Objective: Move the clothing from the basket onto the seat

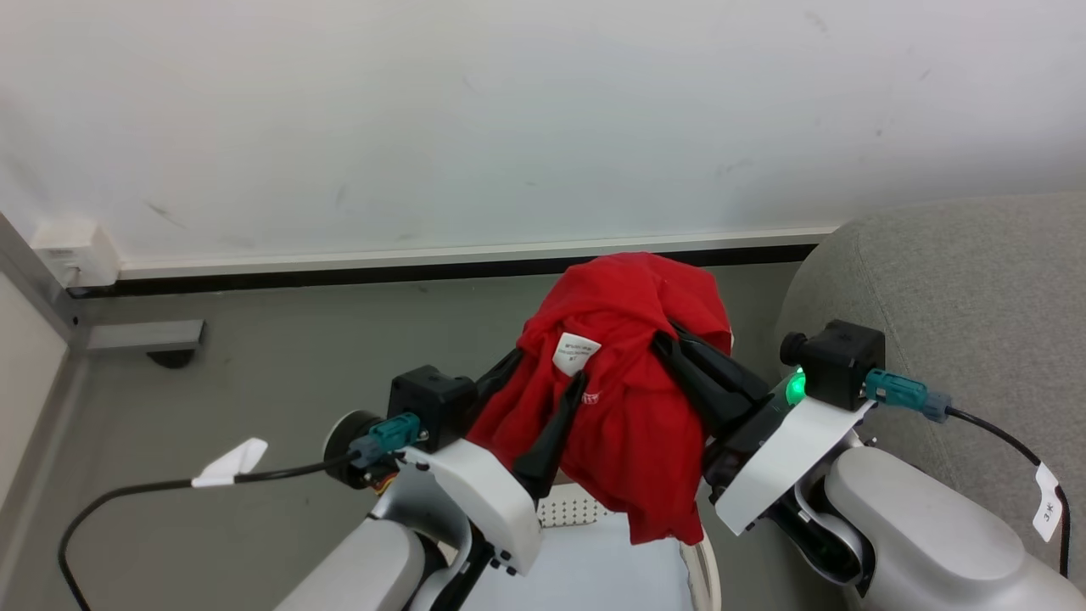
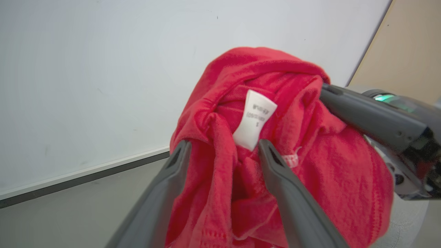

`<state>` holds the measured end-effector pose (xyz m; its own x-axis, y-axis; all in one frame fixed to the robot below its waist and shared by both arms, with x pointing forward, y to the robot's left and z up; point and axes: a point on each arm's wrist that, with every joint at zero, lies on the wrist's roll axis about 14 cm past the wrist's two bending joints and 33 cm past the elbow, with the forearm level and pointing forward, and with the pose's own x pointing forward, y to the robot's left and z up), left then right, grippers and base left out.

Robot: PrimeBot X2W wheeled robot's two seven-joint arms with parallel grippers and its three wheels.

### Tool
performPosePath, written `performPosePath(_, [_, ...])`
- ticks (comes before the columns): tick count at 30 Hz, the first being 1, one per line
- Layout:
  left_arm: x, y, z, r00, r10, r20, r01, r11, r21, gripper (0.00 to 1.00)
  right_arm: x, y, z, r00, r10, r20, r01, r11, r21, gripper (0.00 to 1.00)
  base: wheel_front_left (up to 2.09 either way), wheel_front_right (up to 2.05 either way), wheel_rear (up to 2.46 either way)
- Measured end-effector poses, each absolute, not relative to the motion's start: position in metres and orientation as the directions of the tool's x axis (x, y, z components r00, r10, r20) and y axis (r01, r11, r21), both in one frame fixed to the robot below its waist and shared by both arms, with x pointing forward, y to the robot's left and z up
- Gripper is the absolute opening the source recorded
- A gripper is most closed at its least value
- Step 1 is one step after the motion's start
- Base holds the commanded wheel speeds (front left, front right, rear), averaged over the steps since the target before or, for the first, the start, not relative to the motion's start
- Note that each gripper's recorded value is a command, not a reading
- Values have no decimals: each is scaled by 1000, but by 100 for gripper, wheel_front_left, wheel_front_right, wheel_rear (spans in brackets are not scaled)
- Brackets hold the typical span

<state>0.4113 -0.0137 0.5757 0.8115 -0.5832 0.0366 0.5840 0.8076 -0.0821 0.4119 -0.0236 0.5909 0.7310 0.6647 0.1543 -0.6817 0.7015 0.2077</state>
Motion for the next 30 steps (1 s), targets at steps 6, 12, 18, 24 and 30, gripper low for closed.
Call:
performPosePath(6, [411, -17, 577, 807, -589, 40, 590, 804, -76, 100, 409, -34, 582, 750, 648, 131, -660, 722, 208, 0, 0, 0, 0])
performPosePath(12, [409, -25, 578, 793, -608, 44, 609, 789, -74, 100, 410, -47, 583, 773, 621, 130, -634, 746, 202, 0, 0, 0, 0])
performPosePath(18, [406, -36, 580, 774, -631, 52, 633, 770, -79, 100, 409, -67, 581, 802, 586, 119, -597, 779, 191, 0, 0, 0, 0])
performPosePath(24, [404, -46, 582, 755, -653, 58, 655, 751, -77, 100, 408, -93, 575, 838, 536, 102, -545, 817, 190, 0, 0, 0, 0])
performPosePath(30, [401, -61, 581, 724, -688, 55, 690, 719, -78, 100, 407, -121, 580, 873, 474, 112, -487, 854, 181, 0, 0, 0, 0])
